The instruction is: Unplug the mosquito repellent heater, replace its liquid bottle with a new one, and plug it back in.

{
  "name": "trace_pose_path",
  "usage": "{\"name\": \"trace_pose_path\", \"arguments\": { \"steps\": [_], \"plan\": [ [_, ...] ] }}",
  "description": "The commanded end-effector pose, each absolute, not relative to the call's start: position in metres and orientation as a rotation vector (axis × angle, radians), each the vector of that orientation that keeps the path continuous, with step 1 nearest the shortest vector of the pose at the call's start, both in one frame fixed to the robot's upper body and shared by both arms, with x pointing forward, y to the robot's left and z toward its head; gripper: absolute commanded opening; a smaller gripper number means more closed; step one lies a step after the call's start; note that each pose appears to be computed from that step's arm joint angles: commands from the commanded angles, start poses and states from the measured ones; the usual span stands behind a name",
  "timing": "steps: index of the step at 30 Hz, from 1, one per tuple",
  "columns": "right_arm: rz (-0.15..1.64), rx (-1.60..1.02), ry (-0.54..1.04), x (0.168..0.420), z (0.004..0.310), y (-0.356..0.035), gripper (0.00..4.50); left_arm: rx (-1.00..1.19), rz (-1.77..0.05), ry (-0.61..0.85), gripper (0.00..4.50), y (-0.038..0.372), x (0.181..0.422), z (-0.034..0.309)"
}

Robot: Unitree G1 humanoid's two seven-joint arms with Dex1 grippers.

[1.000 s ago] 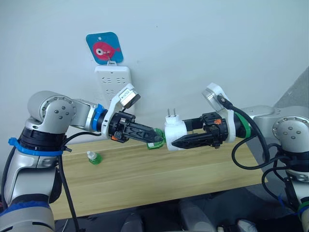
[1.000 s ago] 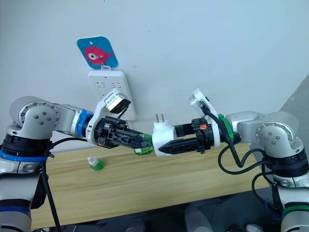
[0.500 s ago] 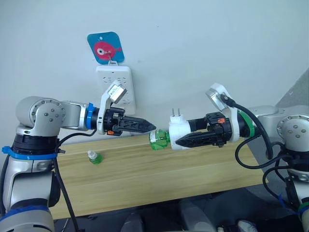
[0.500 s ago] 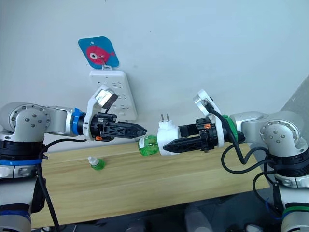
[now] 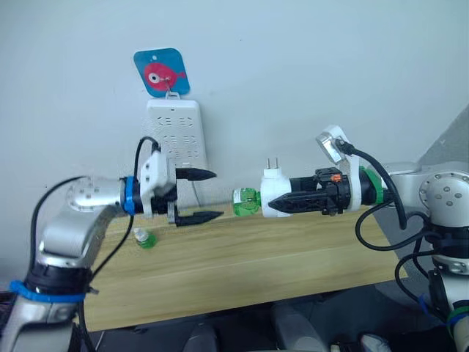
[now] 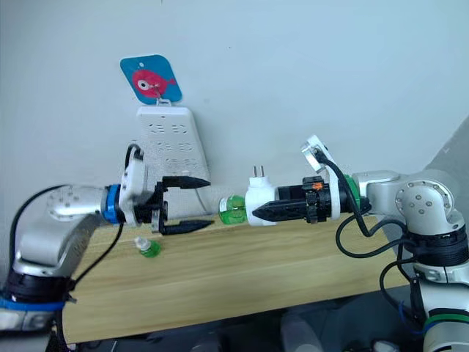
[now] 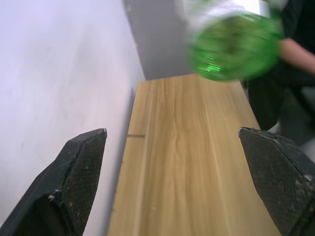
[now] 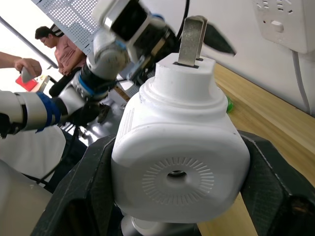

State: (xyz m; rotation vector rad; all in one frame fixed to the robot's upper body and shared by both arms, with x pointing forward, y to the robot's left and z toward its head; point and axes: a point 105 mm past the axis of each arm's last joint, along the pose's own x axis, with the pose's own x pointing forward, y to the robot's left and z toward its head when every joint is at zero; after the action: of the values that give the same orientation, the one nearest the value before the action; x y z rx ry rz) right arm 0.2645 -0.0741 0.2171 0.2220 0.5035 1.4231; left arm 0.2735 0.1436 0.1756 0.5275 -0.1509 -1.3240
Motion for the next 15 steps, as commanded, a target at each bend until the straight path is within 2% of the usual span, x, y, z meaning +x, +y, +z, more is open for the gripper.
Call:
{"name": "trace_pose_path", "arguments": {
  "steps": [1,4,7,15],
  "plan": [
    [1.444,0.234,0.438,0.263,0.233,-0.075,3.03,0.645,-1.292,-0.379,4.50,0.140,0.269,0.193],
    [1.446,0.240,0.439,0.263,0.233,-0.074,3.03,0.672,-1.251,-0.519,4.50,0.130,0.272,0.200],
    [1.448,0.241,0.440,0.263,0.234,-0.073,3.03,0.678,-1.247,-0.598,4.50,0.121,0.271,0.201],
    [1.450,0.237,0.439,0.260,0.234,-0.072,3.03,0.645,-1.260,-0.664,4.50,0.109,0.264,0.199]
  ]
}}
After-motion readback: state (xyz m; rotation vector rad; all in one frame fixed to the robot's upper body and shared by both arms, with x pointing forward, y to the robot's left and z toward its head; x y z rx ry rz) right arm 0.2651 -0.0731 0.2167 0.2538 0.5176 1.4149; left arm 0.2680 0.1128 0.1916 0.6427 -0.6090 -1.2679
